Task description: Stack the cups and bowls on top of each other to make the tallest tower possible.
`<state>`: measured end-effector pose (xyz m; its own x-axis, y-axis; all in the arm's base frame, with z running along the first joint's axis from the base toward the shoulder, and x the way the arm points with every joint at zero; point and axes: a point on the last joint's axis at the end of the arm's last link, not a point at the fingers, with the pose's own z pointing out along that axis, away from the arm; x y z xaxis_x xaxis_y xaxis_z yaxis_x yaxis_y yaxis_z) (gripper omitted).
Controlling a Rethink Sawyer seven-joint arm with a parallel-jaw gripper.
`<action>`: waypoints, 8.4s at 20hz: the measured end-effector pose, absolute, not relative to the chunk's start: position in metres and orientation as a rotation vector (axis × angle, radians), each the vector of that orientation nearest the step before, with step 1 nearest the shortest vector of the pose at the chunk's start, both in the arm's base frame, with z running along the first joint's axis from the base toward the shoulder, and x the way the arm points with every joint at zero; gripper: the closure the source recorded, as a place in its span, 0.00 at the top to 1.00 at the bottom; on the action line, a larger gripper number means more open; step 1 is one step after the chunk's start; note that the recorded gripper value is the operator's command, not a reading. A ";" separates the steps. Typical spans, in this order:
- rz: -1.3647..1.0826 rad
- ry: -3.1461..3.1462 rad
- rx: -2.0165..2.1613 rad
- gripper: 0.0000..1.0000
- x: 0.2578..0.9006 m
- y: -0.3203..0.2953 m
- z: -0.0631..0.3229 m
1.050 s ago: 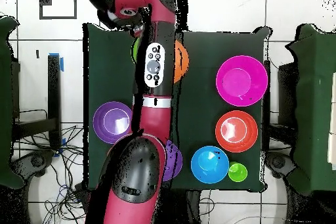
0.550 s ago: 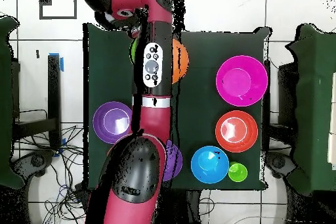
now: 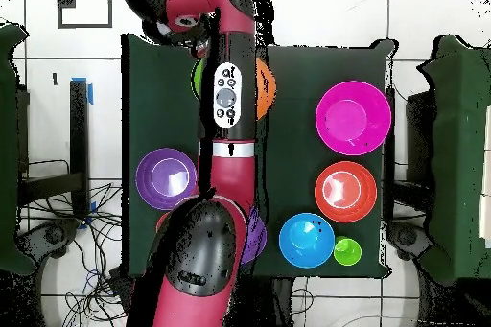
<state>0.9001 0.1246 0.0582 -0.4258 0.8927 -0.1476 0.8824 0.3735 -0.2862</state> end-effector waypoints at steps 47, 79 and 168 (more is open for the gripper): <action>0.589 -2.545 -1.610 0.00 0.877 0.063 0.061; 0.637 -2.560 -1.682 0.00 0.889 0.074 0.061; 0.539 -2.587 -1.647 1.00 0.897 0.095 0.065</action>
<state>0.8968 0.0945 0.0652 -0.4402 0.8836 -0.1594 0.8738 0.3807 -0.3026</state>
